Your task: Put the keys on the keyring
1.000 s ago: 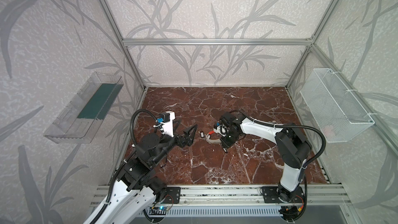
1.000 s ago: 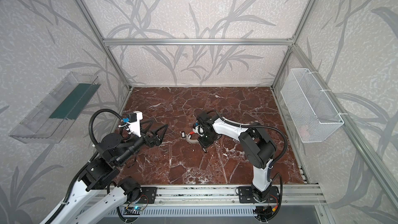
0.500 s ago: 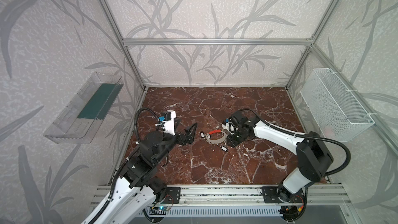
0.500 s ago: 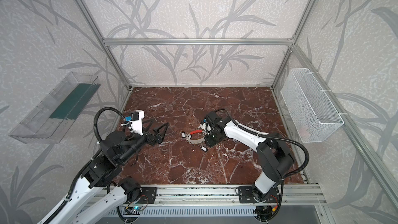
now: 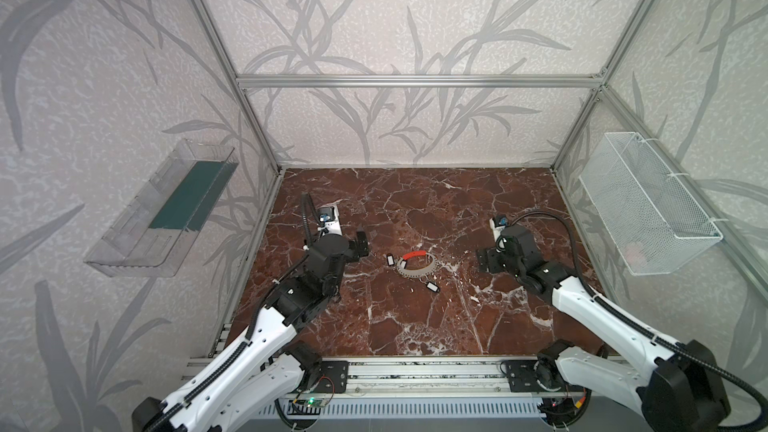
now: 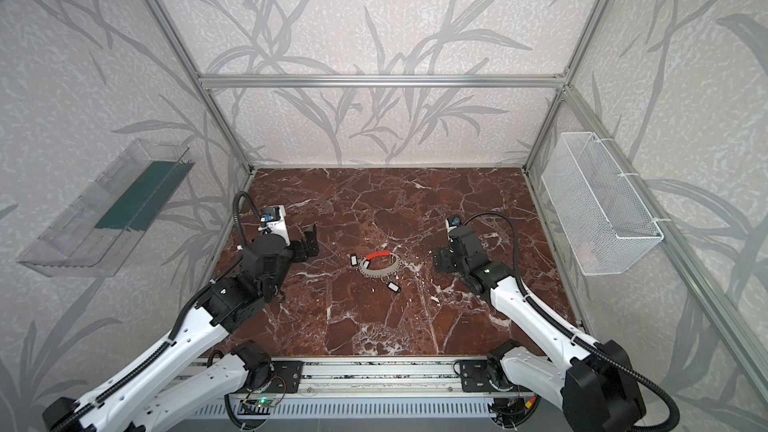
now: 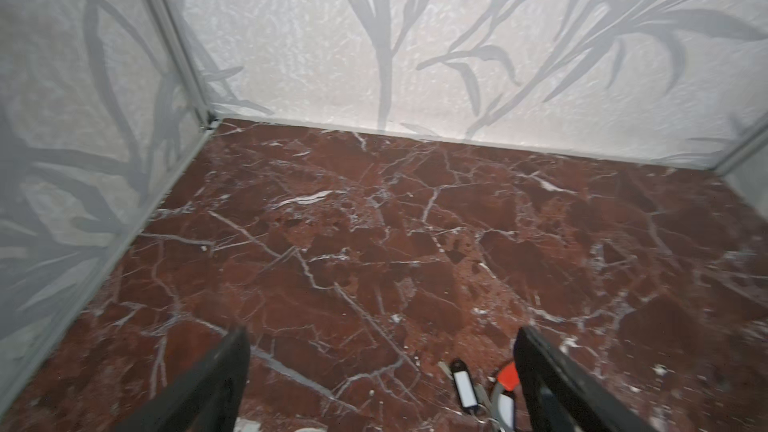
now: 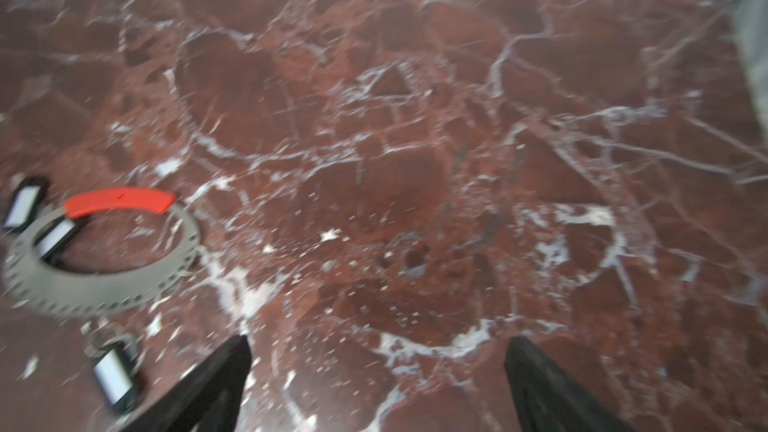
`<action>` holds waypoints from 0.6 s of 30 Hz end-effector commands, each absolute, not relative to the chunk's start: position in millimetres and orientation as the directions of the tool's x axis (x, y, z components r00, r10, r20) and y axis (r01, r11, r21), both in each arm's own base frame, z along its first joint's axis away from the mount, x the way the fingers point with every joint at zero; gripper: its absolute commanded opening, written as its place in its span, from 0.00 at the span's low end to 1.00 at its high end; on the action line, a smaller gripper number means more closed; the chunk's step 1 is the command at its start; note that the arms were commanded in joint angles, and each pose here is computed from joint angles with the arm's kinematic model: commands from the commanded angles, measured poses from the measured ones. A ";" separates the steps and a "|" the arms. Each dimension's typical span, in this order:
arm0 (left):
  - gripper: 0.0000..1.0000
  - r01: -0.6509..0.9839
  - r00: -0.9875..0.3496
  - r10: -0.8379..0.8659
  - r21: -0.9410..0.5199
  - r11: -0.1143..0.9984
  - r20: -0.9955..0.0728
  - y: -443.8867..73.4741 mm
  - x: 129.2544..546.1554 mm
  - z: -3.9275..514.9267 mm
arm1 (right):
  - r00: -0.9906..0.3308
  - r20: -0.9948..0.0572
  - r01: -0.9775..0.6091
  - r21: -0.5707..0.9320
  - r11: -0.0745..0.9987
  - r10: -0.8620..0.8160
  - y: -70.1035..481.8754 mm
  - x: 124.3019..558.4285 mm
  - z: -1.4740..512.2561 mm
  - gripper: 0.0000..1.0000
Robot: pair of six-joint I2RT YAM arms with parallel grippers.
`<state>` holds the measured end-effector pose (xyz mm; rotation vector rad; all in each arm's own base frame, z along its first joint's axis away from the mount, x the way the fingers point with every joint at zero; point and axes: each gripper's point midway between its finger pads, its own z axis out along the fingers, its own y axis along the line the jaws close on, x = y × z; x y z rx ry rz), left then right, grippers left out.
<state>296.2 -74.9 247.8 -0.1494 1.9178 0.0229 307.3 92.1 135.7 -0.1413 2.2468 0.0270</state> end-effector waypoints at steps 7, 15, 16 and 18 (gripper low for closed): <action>0.99 -0.415 -0.458 0.039 0.253 0.874 -0.888 13.3 335.8 170.4 | -0.371 -0.918 0.161 -0.214 0.964 -0.142 29.8 360.1 153.2 0.99; 0.99 -0.497 -0.478 0.055 0.322 0.806 -0.876 53.2 366.1 116.8 | -0.324 -0.927 0.191 -0.263 0.946 -0.192 20.7 392.7 123.2 0.99; 0.99 -0.486 -0.477 0.070 0.329 0.809 -0.876 51.9 370.8 118.0 | -0.321 -0.930 0.192 -0.251 0.949 -0.180 19.1 395.0 119.2 0.99; 0.99 -0.436 -0.462 0.102 0.327 0.838 -0.881 43.7 381.0 118.9 | -0.331 -0.930 0.183 -0.233 0.955 -0.163 16.8 397.4 111.1 0.99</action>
